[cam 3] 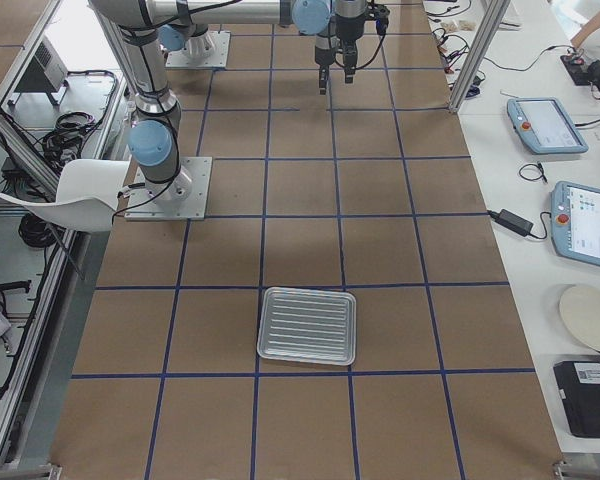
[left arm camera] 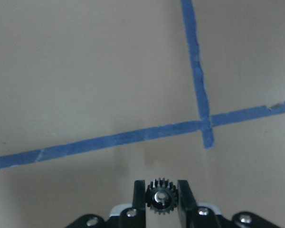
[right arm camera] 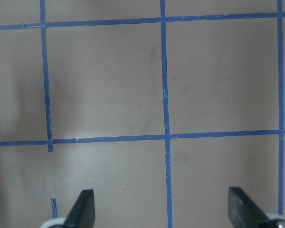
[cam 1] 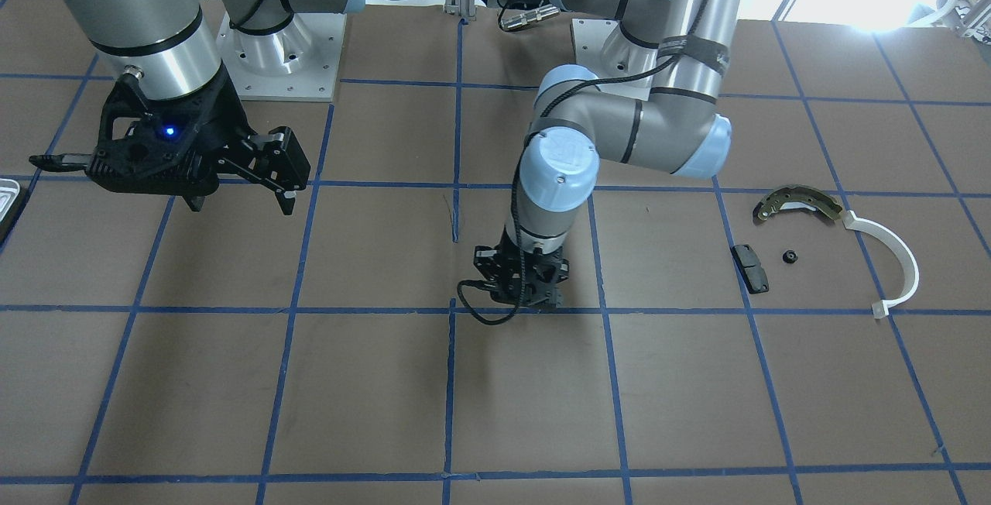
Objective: Place bearing gear from tray to pile
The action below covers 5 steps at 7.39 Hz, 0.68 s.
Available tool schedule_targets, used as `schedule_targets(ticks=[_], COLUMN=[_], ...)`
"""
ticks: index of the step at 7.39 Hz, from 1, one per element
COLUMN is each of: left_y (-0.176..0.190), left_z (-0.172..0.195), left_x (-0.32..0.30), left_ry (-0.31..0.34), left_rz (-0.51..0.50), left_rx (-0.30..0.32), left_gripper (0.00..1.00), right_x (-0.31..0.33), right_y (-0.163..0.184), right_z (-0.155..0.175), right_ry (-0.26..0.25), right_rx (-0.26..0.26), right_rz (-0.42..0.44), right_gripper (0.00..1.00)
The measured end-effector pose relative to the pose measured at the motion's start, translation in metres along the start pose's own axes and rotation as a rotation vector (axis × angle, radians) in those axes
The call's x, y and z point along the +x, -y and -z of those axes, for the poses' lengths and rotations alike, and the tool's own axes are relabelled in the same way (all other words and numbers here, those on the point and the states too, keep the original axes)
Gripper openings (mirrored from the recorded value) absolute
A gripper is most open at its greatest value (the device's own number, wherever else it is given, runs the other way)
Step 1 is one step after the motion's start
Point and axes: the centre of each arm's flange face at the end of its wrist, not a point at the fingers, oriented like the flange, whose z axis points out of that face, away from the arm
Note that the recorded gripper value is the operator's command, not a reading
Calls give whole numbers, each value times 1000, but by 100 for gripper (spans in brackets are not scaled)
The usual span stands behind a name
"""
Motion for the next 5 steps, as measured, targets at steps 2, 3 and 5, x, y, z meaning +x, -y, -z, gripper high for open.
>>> schedule_targets(ticks=[2,3,5], left_y=[21,20,-1], left_z=[48,66,79], left_x=[-123,-183,-298], left_ry=[61,87,107], left_rz=[16,11,22], left_rx=[-54,-90,-145], left_gripper=[0,0,0], right_x=[1,1,0], right_y=[0,0,0], right_z=[0,0,0], right_ry=[-1,-1,-1], right_rx=[-1,-1,0], right_rz=[-2,-2,-4], right_gripper=[100,100,100])
